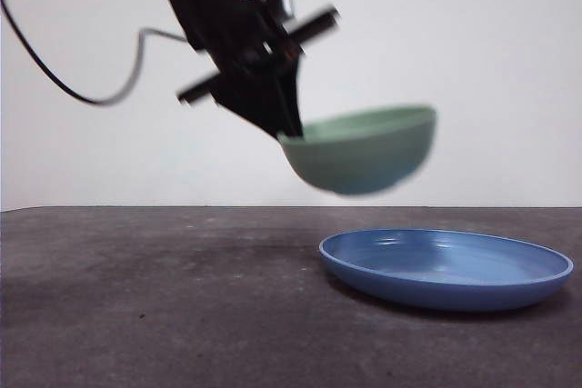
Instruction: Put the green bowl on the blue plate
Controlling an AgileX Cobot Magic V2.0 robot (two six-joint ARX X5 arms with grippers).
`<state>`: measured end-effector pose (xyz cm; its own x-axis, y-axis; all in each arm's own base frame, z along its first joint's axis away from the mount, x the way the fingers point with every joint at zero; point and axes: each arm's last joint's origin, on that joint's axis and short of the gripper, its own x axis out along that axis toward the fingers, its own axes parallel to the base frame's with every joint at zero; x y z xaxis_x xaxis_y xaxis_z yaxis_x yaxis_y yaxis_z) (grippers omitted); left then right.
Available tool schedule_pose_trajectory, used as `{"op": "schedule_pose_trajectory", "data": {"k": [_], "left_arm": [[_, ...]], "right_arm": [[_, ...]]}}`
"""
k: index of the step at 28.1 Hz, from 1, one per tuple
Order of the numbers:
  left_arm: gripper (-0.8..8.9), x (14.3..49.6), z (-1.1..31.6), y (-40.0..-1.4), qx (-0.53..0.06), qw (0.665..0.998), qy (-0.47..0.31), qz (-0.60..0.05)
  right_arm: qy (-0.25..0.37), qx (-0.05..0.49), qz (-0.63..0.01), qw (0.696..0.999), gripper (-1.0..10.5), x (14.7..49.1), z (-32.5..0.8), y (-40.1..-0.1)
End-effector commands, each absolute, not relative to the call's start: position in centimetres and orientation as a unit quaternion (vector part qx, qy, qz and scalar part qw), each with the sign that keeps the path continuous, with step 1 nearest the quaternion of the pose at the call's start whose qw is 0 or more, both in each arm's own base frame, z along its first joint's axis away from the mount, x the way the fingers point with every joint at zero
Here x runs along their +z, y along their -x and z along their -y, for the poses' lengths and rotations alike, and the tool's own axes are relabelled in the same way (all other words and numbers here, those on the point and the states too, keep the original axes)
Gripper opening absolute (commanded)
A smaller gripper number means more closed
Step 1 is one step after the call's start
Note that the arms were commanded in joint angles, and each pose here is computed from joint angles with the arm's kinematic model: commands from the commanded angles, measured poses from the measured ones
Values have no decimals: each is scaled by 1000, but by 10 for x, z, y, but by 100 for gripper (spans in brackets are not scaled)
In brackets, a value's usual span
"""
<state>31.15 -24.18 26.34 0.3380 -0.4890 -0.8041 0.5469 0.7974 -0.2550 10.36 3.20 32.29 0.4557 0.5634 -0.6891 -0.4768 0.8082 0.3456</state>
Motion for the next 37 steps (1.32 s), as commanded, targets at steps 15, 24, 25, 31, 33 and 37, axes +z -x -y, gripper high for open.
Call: {"op": "schedule_pose_trajectory", "data": {"k": [15,24,25,31,33,37], "left_arm": [[36,199,314,-334,-331,774,-66,-536],[284,214,313,-330,-337,779,-63,-525],[284,222,311,-329,-340,783,-60,-517],[284,311,273,-315,-351,830,-23,-433],[284,345,253,-305,-353,847,-8,-397],[284,389,209,-282,-342,864,-10,-370]], "right_arm": [[-53,306,-414,856,419,328,-33,-104],[-53,306,-413,856,419,328,-33,-104],[-53,306,-413,856,419,328,-33,-104],[-51,307,-404,860,419,330,-33,-106],[-51,306,-404,860,419,330,-33,-106],[-47,297,-405,863,419,329,-32,-106]]}}
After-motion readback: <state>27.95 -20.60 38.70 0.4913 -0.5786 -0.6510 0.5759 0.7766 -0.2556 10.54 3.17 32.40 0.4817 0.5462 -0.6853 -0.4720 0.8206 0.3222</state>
